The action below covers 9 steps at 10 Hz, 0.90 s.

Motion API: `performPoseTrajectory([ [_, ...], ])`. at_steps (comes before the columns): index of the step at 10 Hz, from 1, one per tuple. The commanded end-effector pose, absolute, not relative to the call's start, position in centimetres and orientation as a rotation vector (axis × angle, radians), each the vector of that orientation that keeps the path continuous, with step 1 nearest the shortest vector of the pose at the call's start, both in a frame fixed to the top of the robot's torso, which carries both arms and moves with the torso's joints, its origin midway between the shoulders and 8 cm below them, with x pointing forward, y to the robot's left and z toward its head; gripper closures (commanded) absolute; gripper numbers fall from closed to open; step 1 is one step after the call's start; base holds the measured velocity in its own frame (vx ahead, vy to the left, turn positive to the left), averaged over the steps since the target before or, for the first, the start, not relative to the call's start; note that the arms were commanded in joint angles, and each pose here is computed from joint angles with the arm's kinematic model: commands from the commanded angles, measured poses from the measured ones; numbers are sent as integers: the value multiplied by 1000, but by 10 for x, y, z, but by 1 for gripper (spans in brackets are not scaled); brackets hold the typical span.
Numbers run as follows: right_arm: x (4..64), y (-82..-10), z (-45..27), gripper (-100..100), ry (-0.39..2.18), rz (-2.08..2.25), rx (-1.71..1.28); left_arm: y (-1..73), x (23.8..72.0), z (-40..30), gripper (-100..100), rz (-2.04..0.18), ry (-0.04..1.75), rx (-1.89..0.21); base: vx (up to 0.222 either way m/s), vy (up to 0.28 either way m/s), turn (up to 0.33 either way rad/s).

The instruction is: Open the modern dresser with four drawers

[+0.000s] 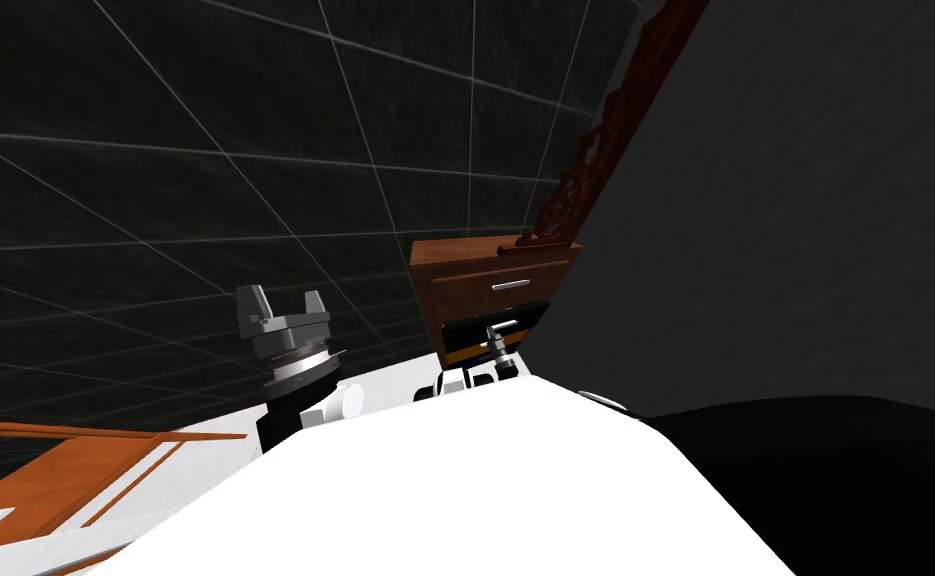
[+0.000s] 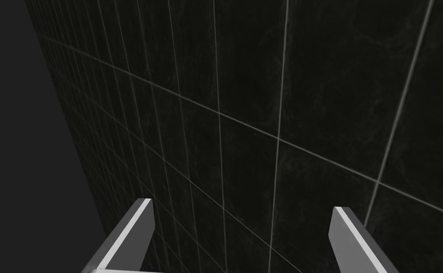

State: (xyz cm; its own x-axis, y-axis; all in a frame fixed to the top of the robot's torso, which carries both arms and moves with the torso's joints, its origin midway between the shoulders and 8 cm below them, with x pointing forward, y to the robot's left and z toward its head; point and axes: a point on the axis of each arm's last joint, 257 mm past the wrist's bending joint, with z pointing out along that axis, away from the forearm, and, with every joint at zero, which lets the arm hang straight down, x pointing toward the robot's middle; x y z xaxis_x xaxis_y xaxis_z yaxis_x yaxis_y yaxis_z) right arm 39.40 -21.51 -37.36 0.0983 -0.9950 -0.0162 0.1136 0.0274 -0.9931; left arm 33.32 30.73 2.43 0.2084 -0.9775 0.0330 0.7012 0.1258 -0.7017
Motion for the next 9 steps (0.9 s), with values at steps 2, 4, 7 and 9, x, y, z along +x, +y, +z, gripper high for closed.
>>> performPoseTrajectory([
  [2,402,-216,-375,100,1074,-1157,-1172,307,333,24,0,-1300,502,-674,-127,1,10],
  [4,405,-216,-378,100,1083,-1145,-1189,307,333,24,0,-1300,502,-674,-156,8,-9],
  [7,409,-218,-373,100,1074,-1148,-1183,307,333,24,0,-1300,502,-674,-99,-9,-11],
  [9,405,-216,-377,100,1077,-1134,-1197,307,333,24,0,-1300,502,-674,-187,-36,-31],
])
